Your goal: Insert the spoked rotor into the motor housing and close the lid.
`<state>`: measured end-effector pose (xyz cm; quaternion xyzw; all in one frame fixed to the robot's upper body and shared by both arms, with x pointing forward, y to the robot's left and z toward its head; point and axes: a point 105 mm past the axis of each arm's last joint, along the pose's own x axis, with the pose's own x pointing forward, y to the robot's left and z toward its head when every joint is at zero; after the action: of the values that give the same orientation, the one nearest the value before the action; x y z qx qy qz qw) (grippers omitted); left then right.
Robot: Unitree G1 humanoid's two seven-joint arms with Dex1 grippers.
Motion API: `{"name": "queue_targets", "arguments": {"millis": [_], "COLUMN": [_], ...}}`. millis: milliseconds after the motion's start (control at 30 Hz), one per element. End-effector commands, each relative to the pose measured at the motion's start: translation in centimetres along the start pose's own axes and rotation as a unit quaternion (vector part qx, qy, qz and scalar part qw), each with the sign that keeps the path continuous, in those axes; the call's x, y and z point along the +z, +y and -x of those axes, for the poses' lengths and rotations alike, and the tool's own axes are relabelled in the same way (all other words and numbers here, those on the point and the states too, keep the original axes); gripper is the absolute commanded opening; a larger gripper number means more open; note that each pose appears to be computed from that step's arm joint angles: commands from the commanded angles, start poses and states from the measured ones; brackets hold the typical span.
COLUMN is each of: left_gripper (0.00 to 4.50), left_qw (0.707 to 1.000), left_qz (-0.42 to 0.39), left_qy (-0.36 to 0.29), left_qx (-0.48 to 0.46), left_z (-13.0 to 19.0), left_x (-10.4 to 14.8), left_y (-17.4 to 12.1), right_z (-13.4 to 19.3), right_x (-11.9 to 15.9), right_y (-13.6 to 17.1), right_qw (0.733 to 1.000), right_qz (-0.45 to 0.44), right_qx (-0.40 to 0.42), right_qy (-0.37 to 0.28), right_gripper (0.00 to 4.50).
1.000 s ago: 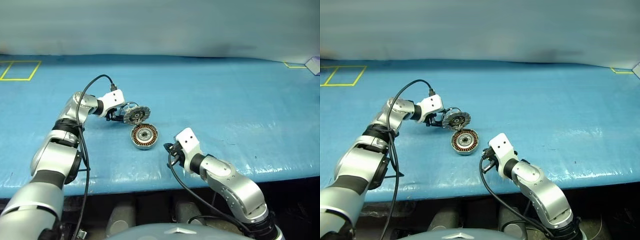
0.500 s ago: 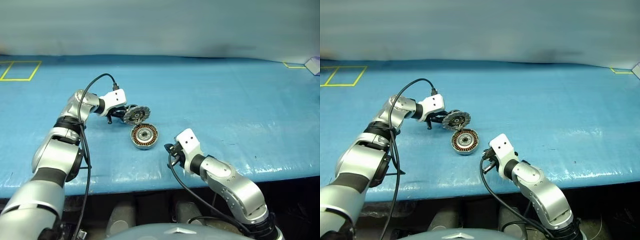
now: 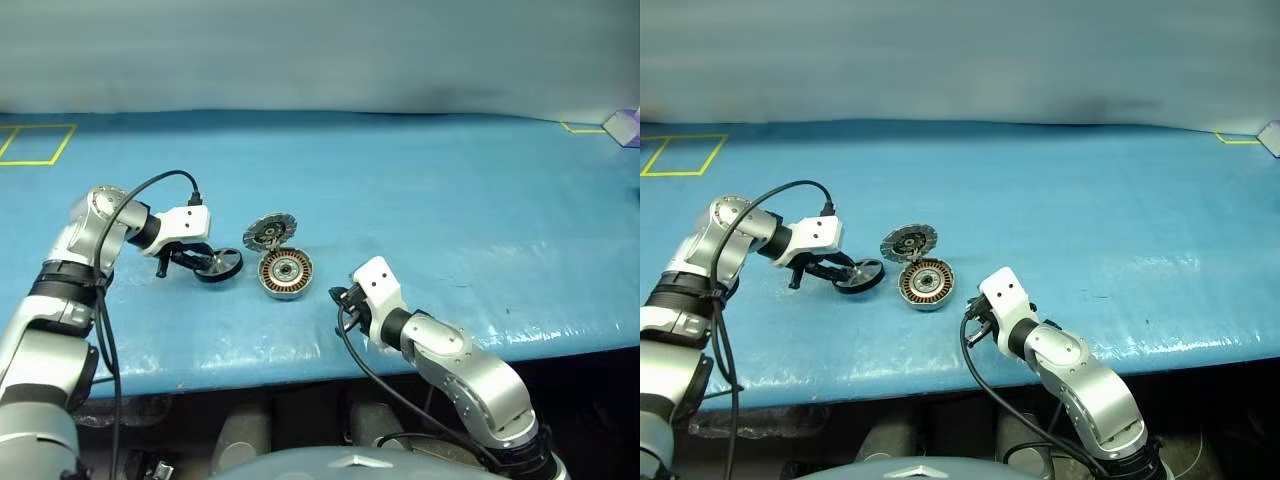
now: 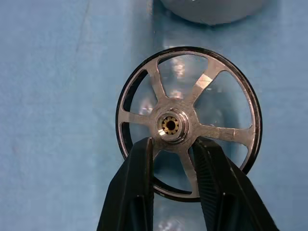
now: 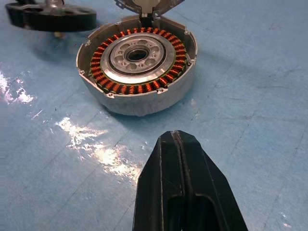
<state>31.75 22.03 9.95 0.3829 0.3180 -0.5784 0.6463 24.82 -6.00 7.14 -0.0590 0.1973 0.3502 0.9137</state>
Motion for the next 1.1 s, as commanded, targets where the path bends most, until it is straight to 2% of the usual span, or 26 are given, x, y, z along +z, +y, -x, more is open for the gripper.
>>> {"name": "queue_targets", "arguments": {"millis": [33, 100, 167, 233, 500, 733, 800, 933, 1100], "left_gripper": [0.9, 0.9, 0.9, 0.9, 0.9, 0.9, 0.9, 0.9, 0.9], "left_qw": [0.998, 0.994, 0.983, 0.974, 0.969, 0.972, 0.973, 0.975, 0.978], "left_qz": [-0.034, -0.039, -0.027, -0.014, -0.03, -0.052, -0.054, -0.066, -0.078], "left_qy": [-0.029, -0.075, -0.158, -0.201, -0.246, -0.225, -0.223, -0.206, -0.182], "left_qx": [-0.045, -0.07, -0.091, -0.102, -0.013, 0.037, 0.035, 0.047, 0.057], "left_z": [0.6, 0.6, 0.4, 0.5, -0.8, -1.8, -1.9, -2.0, -2.3], "left_x": [2.7, 5.0, 8.3, 10.1, 14.4, 13.7, 13.5, 13.1, 12.8], "left_y": [-2.5, -4.0, -4.9, -5.4, -3.7, -2.0, -2.0, -1.5, -0.9], "right_z": [0.0, -0.2, -0.3, -0.4, -0.1, 1.1, 1.6, 2.3, 2.0], "right_x": [1.0, 1.0, 1.1, 1.2, 1.0, -0.1, -0.6, -0.4, -1.3], "right_y": [0.3, 0.4, 0.5, 0.5, 0.4, -0.1, 0.0, 0.2, 0.1], "right_qw": [1.0, 1.0, 0.999, 0.999, 1.0, 0.999, 0.997, 0.988, 0.986], "right_qz": [0.011, 0.013, 0.015, 0.017, 0.016, -0.007, -0.012, -0.008, -0.02], "right_qx": [0.014, 0.018, 0.024, 0.026, 0.019, 0.019, 0.028, 0.026, 0.022], "right_qy": [-0.019, -0.018, -0.018, -0.018, -0.019, -0.05, -0.067, -0.149, -0.167], "right_gripper": [0.0, 0.0, 0.0, 0.0, 0.0, 0.0, 0.0, 0.0, 0.0]}}
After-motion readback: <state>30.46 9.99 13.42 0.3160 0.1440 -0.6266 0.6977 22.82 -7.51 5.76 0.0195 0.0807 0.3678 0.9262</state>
